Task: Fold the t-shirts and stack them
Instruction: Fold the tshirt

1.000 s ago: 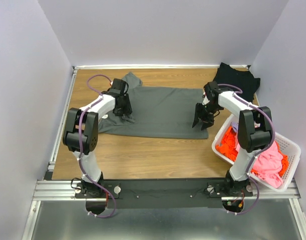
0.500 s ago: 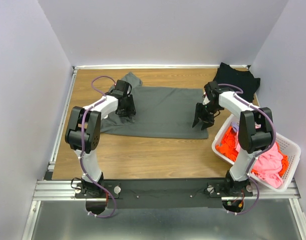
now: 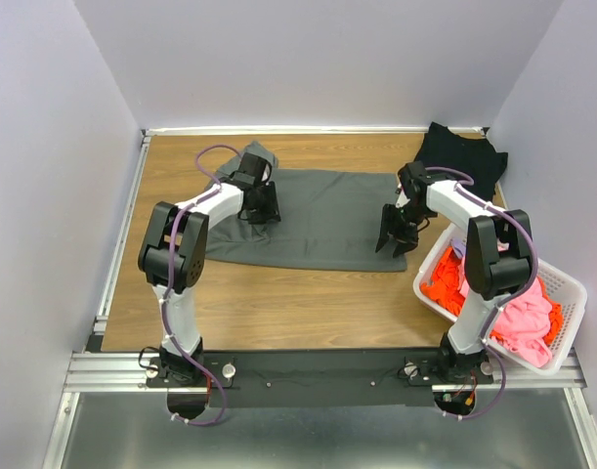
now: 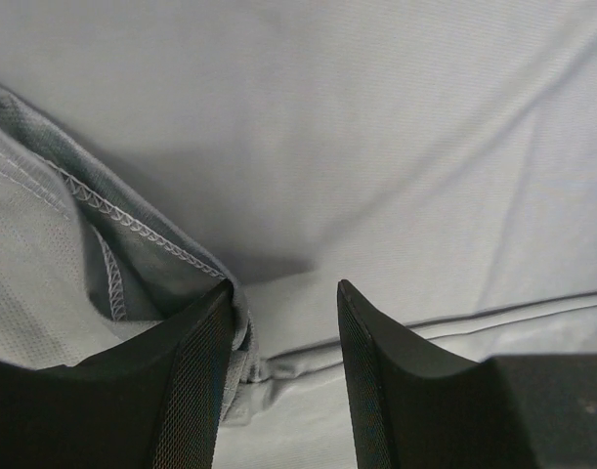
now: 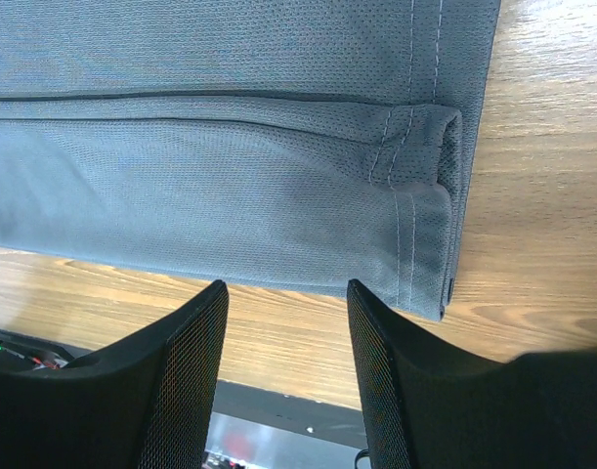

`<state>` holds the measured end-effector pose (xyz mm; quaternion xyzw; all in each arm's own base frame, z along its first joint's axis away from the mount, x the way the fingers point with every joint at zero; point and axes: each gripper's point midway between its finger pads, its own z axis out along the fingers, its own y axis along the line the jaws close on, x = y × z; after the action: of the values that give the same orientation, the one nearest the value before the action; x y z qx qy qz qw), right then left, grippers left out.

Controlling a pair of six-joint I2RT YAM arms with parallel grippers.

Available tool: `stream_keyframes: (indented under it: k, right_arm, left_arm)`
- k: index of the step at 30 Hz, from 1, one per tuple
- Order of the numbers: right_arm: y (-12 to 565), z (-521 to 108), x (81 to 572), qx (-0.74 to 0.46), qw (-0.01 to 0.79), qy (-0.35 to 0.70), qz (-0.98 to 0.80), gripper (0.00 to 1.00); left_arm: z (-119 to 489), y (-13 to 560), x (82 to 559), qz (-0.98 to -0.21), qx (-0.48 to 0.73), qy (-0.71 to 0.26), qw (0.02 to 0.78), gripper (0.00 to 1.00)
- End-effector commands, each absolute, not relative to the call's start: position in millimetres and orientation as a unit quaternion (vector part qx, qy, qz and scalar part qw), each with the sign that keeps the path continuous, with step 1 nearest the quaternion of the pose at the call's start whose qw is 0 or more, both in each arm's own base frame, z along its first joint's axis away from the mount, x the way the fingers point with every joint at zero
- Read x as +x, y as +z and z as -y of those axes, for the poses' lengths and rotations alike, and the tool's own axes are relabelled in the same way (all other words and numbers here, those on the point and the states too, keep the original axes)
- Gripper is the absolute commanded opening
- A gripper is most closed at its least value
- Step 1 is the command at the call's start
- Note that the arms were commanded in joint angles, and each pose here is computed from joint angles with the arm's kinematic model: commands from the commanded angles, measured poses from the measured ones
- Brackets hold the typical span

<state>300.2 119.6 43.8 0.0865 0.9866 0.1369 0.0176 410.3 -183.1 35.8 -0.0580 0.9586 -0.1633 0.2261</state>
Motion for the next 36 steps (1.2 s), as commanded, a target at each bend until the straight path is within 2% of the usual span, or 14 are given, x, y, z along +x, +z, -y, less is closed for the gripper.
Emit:
stream_keyframes:
  k: [1, 13, 20, 25, 32, 36]
  right_arm:
    - [49.7, -119.5, 296.4, 0.090, 0.018, 0.140, -0.986, 0.59]
    - [49.9, -120.6, 301.3, 0.091, 0.020, 0.141, -0.986, 0.59]
    - [53.5, -120.3, 306.1, 0.092, 0.028, 0.139, -0.986, 0.59]
    - [71.7, -119.3, 318.6, 0.081, 0.065, 0.141, -0.985, 0.59]
    - [81.4, -120.6, 349.0, 0.080, 0.098, 0.136, -0.983, 0.59]
    - [70.0, -124.2, 365.6, 0.079, 0.108, 0.139, -0.981, 0.60]
  left_arm:
    - [203.4, 44.0, 415.5, -0.956, -0.051, -0.186, 0.221, 0.53]
    - [206.2, 61.9, 420.5, -0.957, -0.046, -0.176, 0.226, 0.53]
    - [216.1, 101.3, 434.9, -0.942, -0.041, -0.207, 0.261, 0.53]
    - [186.8, 137.3, 446.0, -0.926, -0.077, -0.196, 0.314, 0.53]
    - [128.0, 118.0, 434.4, -0.926, -0.121, -0.140, 0.328, 0.53]
    - [112.2, 78.3, 412.5, -0.936, -0.138, -0.124, 0.298, 0.53]
